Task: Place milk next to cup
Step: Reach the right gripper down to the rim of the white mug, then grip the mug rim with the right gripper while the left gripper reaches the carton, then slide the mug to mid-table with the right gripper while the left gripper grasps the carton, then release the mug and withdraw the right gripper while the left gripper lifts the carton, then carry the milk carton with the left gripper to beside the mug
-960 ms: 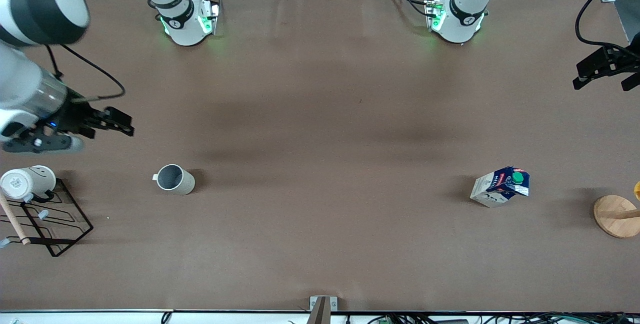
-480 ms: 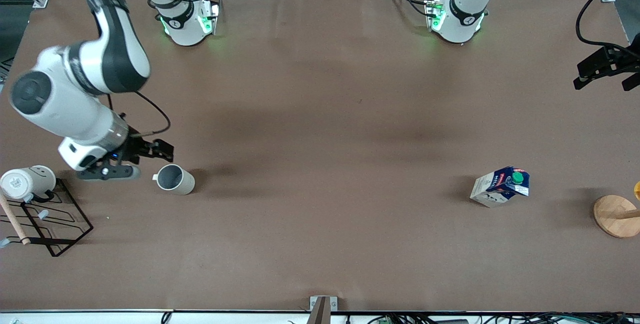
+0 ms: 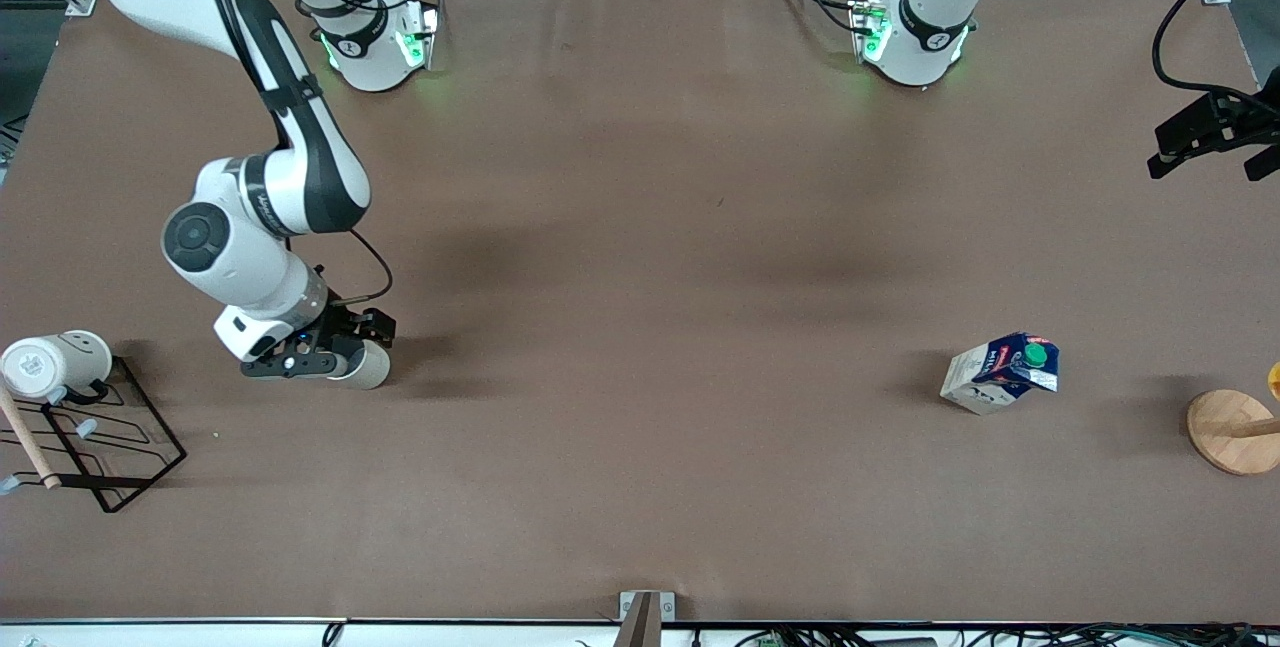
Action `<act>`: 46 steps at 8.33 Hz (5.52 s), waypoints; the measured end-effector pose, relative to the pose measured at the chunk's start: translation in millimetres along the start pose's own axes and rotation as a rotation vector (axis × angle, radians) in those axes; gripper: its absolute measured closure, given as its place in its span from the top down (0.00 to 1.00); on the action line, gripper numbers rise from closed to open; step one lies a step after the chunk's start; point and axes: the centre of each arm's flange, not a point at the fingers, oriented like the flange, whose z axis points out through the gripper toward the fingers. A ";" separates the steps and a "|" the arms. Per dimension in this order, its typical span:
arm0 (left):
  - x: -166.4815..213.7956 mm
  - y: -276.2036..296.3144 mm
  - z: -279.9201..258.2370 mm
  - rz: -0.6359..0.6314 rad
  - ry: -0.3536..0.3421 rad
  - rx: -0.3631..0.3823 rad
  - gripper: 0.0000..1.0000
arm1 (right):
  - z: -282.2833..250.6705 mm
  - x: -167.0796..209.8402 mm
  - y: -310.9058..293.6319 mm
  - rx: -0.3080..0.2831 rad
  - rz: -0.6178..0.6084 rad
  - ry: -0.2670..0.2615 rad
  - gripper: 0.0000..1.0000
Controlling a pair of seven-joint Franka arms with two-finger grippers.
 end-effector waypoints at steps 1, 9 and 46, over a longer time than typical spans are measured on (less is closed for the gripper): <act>-0.1 0.0 0.3 0.000 -0.002 0.000 1.00 | 13.5 -2.5 -4.8 -0.003 -0.009 -0.011 1.00; 7.7 1.3 20.1 -0.006 -0.052 -0.003 1.00 | 15.1 4.3 -6.0 -0.005 0.015 0.007 0.04; -79.1 503.7 224.1 -0.046 0.011 -0.098 0.44 | -389.5 -76.7 88.0 -0.013 0.104 -0.035 1.00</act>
